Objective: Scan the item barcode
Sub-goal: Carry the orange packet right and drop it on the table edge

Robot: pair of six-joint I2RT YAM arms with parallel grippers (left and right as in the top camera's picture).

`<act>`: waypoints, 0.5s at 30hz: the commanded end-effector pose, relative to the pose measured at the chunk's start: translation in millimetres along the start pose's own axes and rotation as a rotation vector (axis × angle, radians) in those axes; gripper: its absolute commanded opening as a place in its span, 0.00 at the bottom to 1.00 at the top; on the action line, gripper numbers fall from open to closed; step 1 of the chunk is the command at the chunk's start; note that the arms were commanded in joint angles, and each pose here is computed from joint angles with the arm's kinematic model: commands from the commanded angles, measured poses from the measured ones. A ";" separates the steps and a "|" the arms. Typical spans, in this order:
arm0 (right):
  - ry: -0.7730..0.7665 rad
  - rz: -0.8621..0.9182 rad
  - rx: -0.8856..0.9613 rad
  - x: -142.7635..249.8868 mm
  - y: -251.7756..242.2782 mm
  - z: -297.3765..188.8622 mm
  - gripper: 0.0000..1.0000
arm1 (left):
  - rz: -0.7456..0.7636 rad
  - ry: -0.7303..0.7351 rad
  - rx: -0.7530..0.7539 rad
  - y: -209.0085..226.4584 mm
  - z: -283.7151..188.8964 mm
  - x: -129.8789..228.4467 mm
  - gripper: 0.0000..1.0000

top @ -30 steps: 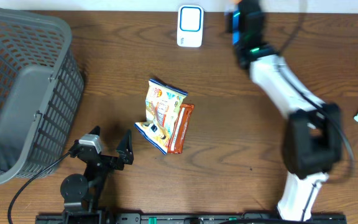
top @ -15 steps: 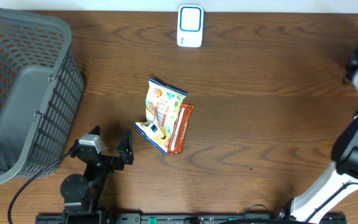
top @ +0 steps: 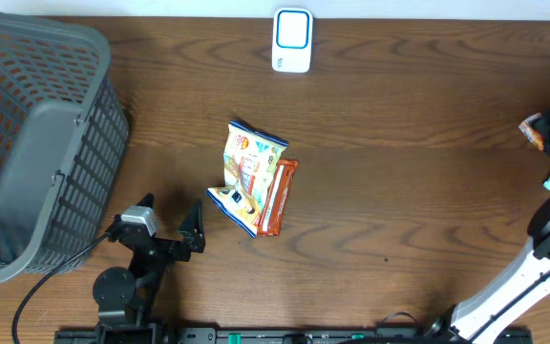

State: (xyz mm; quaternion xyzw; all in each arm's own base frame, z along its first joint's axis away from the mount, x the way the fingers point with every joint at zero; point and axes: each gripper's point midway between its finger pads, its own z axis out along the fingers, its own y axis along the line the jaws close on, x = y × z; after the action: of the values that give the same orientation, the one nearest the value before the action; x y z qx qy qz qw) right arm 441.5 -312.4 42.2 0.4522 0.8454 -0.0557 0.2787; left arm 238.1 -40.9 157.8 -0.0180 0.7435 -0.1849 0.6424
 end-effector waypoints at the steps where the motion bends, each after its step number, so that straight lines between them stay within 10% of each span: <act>1: -0.135 -0.002 -0.310 -55.9 59.0 -102.0 0.99 | -0.009 0.036 0.002 3.2 1.9 14.9 0.98; 9: -0.106 -0.008 -0.786 -42.3 145.1 -267.4 0.99 | -0.009 0.036 0.002 3.2 1.9 14.9 0.98; 15: 0.098 -0.136 -1.010 41.9 231.2 -329.9 0.99 | -0.009 0.036 0.002 3.2 1.9 14.9 0.98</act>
State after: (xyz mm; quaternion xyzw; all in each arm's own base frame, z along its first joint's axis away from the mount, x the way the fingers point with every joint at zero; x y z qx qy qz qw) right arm 462.1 -109.3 348.1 0.2510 0.7901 0.2687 0.4905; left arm 238.1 -40.9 157.8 -0.0180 0.7435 -0.1849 0.6424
